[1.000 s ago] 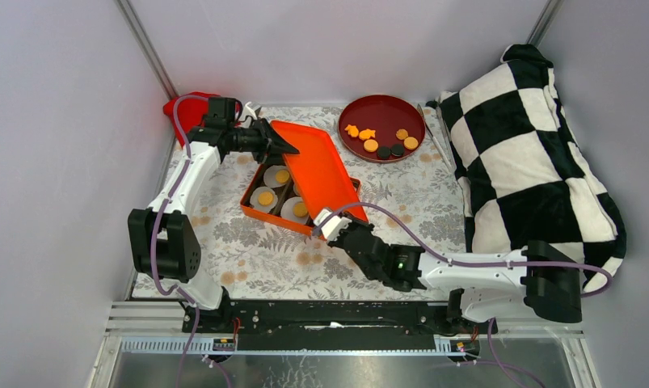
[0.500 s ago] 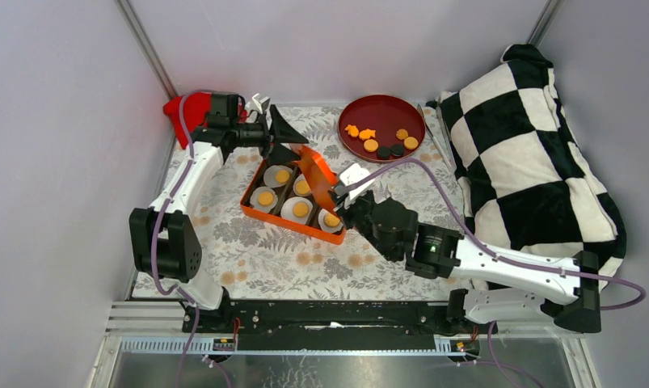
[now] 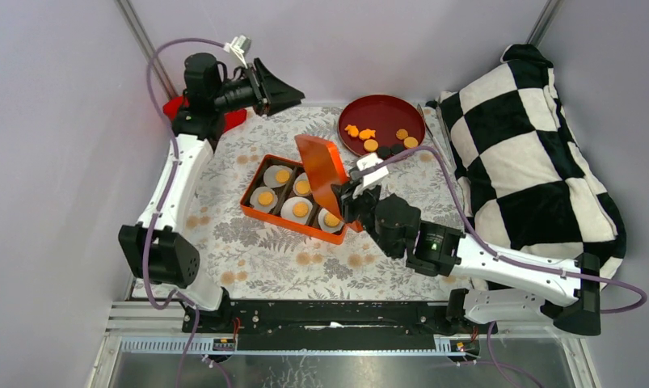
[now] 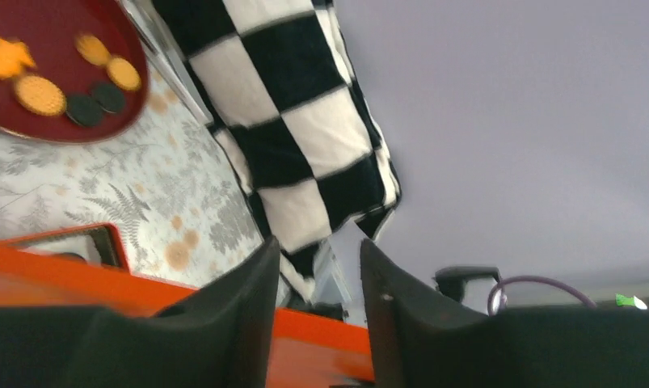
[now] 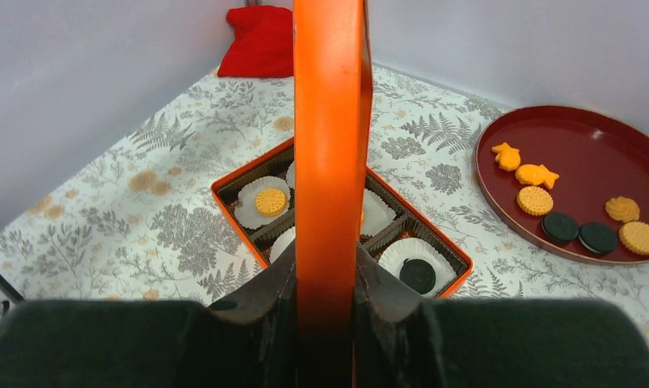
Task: Pack the cookies
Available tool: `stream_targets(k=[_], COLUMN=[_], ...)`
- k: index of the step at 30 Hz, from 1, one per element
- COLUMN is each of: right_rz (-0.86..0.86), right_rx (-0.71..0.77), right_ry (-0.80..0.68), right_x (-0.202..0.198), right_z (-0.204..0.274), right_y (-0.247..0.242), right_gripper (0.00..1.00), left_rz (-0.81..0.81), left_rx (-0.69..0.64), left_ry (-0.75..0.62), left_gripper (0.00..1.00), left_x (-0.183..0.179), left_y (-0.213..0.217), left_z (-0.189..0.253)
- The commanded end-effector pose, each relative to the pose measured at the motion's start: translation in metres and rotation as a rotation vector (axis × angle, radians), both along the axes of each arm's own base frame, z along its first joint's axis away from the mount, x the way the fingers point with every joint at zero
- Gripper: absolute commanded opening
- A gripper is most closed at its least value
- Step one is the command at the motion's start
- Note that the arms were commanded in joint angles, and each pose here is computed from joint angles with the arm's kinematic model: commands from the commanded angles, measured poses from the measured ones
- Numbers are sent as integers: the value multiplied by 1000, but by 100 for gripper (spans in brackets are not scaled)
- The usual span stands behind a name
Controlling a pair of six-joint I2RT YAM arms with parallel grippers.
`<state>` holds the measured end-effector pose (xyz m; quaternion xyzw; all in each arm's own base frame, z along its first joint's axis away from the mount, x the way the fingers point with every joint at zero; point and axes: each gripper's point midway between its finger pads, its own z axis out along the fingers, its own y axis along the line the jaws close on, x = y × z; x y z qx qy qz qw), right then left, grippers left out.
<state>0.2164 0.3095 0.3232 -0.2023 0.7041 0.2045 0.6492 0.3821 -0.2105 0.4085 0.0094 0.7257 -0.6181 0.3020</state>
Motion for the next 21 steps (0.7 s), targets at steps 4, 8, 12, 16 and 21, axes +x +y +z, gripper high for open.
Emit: stream_targets(k=[4, 8, 12, 16, 21], right_rz=[-42, 30, 120, 218, 316], right_rx=[377, 474, 597, 734, 879], right_ry=[123, 181, 262, 396, 555], right_x=[30, 36, 45, 66, 93], right_z=[62, 75, 81, 72, 35], right_y=[-28, -22, -12, -3, 15], right_gripper=[0, 0, 0, 0, 0], left_rz=[613, 845, 973, 1009, 1085], left_rx=[418, 576, 693, 732, 794], left_ry=[-146, -40, 53, 96, 87], left_gripper=[7, 0, 0, 0, 0], left_x=[27, 26, 18, 9, 3], left_y=[88, 136, 167, 177, 195], left_z=[-16, -69, -111, -133, -135])
